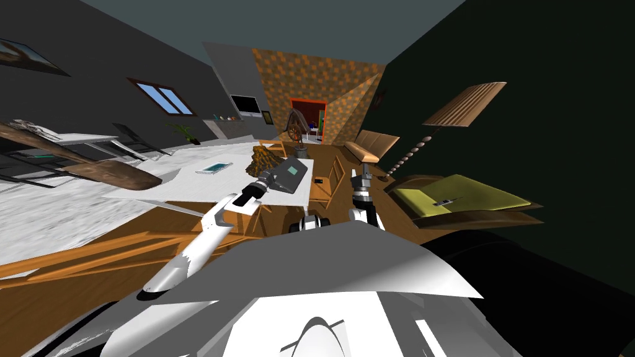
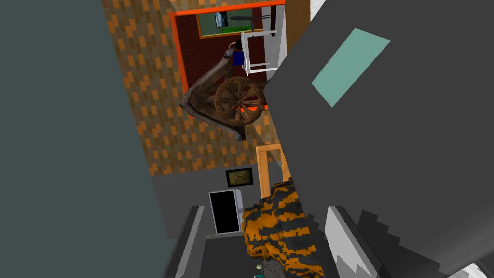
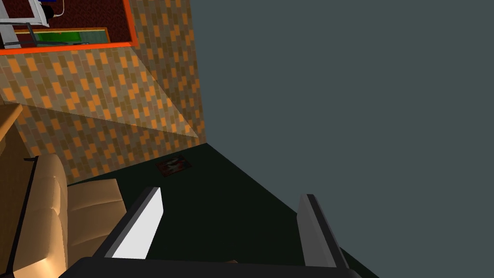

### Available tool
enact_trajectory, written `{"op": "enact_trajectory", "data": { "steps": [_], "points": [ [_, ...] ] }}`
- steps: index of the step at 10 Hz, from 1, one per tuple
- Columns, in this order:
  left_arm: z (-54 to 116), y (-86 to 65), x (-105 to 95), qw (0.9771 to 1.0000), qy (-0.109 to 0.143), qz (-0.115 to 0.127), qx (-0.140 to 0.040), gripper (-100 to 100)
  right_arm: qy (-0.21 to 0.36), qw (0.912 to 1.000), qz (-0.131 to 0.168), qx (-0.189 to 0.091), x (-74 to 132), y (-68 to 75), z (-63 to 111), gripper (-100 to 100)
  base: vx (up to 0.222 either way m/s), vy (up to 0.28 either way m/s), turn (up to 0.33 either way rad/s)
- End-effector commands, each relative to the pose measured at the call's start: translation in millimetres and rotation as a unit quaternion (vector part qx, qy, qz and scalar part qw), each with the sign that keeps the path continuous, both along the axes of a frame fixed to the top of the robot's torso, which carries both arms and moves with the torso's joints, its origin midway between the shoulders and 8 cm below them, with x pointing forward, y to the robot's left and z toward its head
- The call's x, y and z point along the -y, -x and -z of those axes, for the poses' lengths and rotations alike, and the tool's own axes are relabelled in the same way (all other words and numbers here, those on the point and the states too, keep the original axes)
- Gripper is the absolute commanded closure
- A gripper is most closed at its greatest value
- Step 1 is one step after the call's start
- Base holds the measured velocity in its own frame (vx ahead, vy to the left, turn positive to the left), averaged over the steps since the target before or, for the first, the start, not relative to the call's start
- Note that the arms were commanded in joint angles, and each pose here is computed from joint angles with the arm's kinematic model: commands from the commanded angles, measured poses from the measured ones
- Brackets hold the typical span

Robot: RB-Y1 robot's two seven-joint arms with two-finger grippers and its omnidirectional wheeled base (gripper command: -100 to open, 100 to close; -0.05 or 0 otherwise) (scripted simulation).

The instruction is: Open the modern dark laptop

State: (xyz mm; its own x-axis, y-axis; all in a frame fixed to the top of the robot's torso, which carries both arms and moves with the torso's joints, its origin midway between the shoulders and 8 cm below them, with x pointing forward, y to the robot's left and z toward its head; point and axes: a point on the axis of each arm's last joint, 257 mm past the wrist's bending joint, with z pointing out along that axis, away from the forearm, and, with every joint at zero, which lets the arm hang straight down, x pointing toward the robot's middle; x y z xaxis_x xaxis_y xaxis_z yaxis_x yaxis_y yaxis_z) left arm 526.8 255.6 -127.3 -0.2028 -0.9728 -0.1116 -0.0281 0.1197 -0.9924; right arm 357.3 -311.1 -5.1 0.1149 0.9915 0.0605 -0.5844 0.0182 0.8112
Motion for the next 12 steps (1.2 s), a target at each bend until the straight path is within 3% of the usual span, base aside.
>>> {"op": "enact_trajectory", "data": {
  "steps": [1,3,4,5,6,12],
  "points": [
    [26.3,-1.6,-25.9,0.9981,-0.047,-0.025,-0.030,-100,0.000,1.0000,0.000,0.000,0,0.0,0.0,0,-0.002,0.003,0.010],
    [41.8,-0.8,-46.2,0.9948,-0.079,-0.041,-0.049,-100,0.000,1.0000,0.000,0.000,0,0.0,0.0,0,-0.001,0.009,0.008],
    [32.4,-0.4,-39.2,0.9963,-0.067,-0.035,-0.041,-100,0.000,1.0000,0.000,0.000,0,0.0,0.0,0,-0.001,0.006,0.004],
    [33.8,-0.3,-41.0,0.9960,-0.069,-0.037,-0.043,-100,0.000,1.0000,0.000,0.000,0,0.0,0.0,0,0.000,0.000,0.000],
    [21.5,3.5,-37.8,0.9962,-0.069,-0.033,-0.042,-100,0.000,1.0000,0.000,0.000,0,0.0,0.0,0,0.023,0.007,0.057],
    [-11.4,18.2,-24.8,0.9965,-0.069,-0.022,-0.041,-100,0.000,1.0000,0.000,0.000,0,0.0,0.0,0,0.031,0.000,0.037]
  ]
}}
